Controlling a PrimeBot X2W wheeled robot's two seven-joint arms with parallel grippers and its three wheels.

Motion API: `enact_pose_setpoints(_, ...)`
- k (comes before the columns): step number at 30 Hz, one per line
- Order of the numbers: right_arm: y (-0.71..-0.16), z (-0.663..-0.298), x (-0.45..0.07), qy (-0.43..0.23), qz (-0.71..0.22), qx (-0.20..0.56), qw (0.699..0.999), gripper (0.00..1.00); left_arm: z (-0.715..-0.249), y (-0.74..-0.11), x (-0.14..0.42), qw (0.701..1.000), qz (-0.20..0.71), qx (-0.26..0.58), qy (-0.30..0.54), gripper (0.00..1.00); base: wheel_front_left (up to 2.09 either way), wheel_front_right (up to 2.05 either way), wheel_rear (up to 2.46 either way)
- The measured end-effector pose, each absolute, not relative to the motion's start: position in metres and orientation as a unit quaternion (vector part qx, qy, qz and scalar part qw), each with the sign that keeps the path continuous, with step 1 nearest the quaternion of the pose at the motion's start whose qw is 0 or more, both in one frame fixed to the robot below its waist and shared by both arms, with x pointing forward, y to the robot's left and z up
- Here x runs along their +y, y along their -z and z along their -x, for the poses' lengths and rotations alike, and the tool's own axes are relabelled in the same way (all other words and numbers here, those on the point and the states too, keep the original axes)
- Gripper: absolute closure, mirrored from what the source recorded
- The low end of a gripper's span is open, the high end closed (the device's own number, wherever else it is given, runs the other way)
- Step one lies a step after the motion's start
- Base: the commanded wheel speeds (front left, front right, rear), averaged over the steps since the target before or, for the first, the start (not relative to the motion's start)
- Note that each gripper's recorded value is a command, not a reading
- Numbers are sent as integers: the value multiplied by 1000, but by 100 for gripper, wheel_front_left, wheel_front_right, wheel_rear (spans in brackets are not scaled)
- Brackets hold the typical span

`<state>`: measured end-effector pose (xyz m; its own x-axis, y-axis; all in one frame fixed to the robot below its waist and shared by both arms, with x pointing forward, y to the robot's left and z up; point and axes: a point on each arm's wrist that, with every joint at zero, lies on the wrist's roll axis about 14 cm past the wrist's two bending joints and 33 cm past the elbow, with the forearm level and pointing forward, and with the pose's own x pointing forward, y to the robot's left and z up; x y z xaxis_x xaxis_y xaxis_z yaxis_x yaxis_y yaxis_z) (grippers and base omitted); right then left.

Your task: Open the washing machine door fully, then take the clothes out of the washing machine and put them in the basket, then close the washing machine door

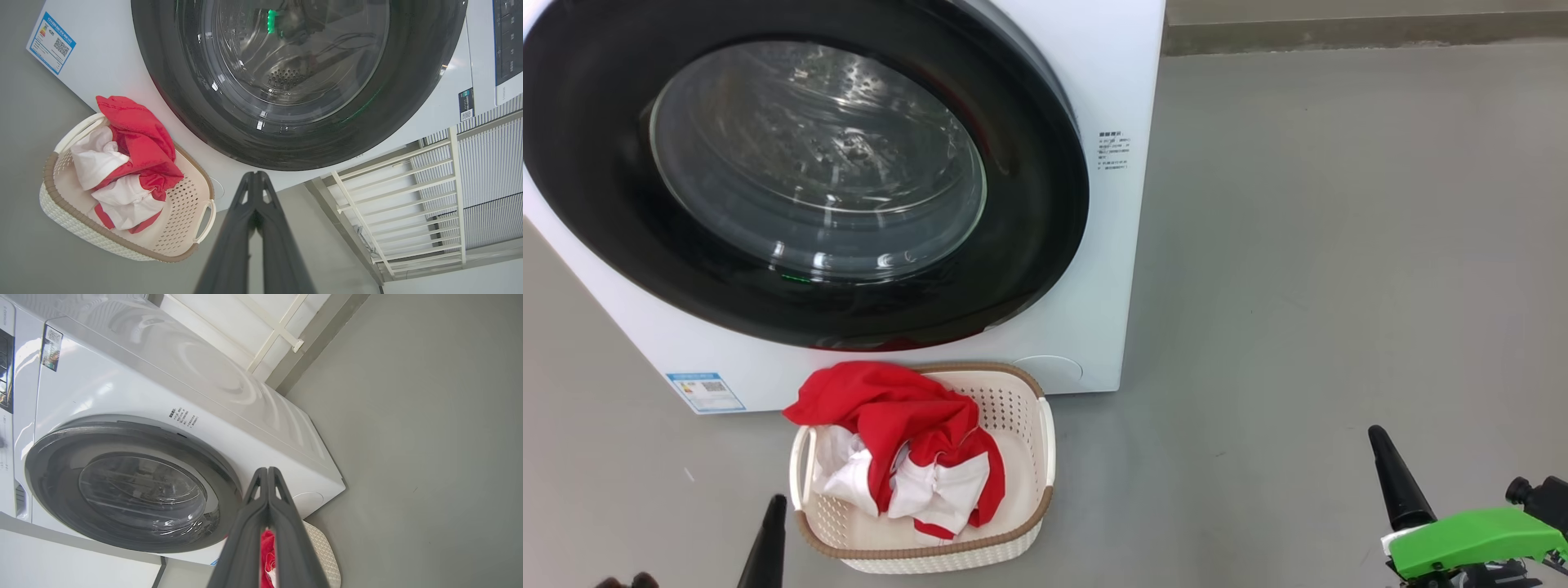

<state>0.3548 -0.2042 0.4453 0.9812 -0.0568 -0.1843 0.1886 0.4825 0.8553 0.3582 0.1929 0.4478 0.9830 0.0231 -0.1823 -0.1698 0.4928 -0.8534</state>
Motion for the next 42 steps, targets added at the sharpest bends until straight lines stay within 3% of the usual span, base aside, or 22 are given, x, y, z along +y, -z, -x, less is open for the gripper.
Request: enact_pose_setpoints(42,-472,-370,-206,48,-679,30,732,100,-374,-474,189,732,680,46,-29,100,0,0,0)
